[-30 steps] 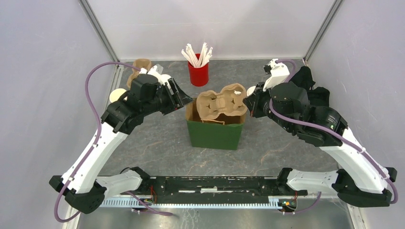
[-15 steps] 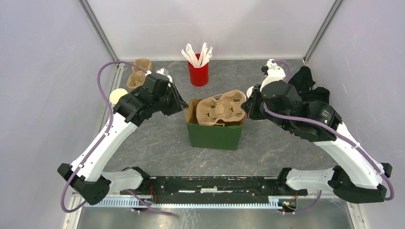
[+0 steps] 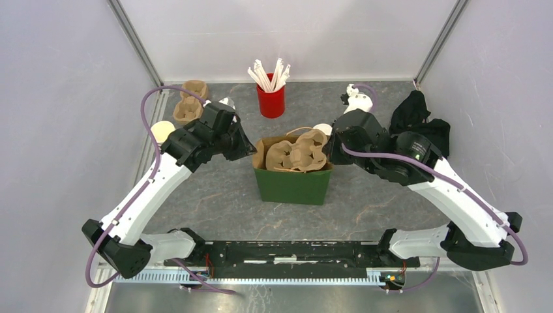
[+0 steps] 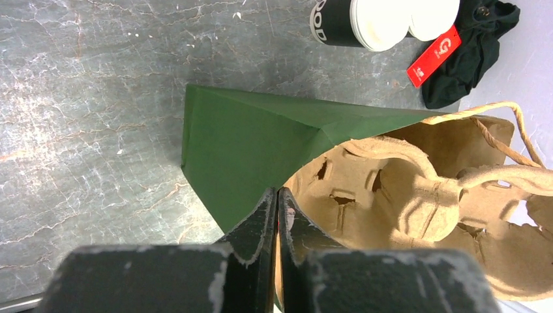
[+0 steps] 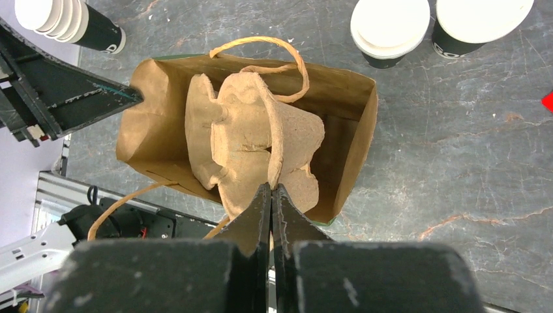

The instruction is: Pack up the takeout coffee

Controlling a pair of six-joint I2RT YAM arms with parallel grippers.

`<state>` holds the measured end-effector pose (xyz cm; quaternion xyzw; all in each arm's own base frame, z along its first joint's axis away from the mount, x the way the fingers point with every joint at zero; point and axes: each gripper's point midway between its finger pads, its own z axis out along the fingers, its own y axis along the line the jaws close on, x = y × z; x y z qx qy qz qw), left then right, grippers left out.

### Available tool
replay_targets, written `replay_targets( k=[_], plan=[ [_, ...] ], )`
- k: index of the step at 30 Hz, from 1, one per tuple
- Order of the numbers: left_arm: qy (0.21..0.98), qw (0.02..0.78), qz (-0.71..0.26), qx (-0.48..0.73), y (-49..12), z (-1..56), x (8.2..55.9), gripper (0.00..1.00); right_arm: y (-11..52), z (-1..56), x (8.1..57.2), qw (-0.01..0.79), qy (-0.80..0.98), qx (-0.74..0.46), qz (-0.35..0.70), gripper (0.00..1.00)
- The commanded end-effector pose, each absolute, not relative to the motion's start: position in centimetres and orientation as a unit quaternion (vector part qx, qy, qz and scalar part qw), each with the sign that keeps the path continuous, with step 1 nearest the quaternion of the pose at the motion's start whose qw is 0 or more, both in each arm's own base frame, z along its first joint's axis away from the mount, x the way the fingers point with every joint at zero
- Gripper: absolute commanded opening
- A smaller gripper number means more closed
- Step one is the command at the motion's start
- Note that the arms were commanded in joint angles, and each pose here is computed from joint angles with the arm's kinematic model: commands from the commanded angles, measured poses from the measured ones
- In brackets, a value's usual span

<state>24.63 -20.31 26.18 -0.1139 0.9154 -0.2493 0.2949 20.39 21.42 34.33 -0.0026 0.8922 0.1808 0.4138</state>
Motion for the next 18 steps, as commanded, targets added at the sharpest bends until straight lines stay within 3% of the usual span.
replay_targets(
  k=[1,18],
  plan=[
    [0.91,0.299,-0.272,-0.091,-21.0,26.8,24.4,0.06,20.9,34.0,21.3,0.427,0.888,0.04,0.169,0.0],
    [0.901,0.314,-0.292,-0.069,-21.5,27.5,24.6,0.02,23.1,29.6,23.4,0.407,0.905,0.014,0.123,0.0]
  ],
)
